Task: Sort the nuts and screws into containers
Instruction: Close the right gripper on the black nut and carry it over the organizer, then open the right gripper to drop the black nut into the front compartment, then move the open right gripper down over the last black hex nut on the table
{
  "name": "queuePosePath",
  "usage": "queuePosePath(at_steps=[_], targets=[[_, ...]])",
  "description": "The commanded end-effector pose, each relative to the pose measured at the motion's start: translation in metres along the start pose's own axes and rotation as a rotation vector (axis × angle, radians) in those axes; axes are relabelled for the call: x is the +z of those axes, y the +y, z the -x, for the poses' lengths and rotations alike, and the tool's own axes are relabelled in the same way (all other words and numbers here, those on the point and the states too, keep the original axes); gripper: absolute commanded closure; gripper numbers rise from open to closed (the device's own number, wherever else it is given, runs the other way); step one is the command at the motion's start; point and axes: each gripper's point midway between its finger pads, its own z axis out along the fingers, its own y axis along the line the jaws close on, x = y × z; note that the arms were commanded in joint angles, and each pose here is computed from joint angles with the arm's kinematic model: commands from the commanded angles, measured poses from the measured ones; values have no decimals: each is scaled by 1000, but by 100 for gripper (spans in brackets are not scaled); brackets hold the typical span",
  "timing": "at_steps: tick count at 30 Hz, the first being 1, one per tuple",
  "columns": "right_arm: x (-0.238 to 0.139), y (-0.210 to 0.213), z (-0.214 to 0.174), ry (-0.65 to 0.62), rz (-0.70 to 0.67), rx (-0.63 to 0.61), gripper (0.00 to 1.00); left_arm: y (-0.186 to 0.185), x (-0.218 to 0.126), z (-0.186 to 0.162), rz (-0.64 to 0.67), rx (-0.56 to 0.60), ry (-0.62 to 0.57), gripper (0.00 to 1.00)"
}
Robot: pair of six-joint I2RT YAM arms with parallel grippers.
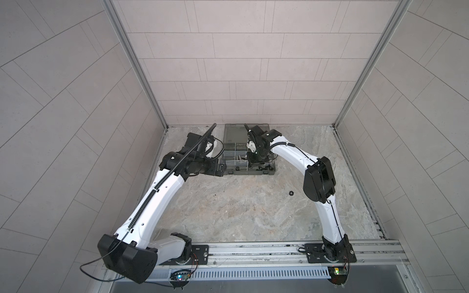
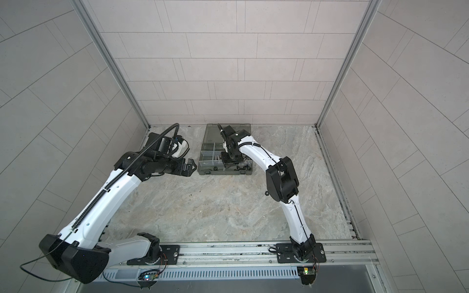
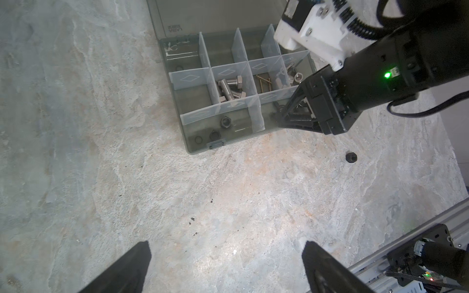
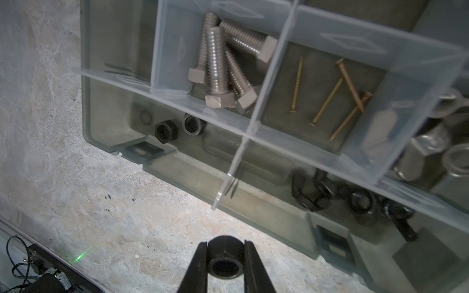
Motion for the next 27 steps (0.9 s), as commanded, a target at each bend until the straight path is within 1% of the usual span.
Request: queuePosePath(at_steps=[1,6,8,9,13,14,17,20,23,27], targets=[[0,15,0,23,40,11,78,8,-7,-12,18,3,20,0],[12,27,9,17,86,21,78,13,-13,-14,28,-12,12,0],[16,29,12,15,95,26,75,14,-14,-15,30,-14,11,0],[17,29,13,14,97,27,71,14,-14,-16,28,-14,13,0],[12,30,15,8,103,16,42,15,-12,-15,21,-25,10,0],[8,28,15,4,99,11,39,14,-11,-14,15,-29,10,0],[-8,18,13,-2,68,7,39,10,-7,-10,-9,-42,7,0],[-26,-2,1,-13,6,16,39,2,-3,-2,-58,-51,-8,0],[-38,-30,-24,-1,-63,35,39,-8,2,8,-124,-57,-30,0],[-41,-72,-72,36,-133,104,41,-21,12,21,-209,-88,-37,0]])
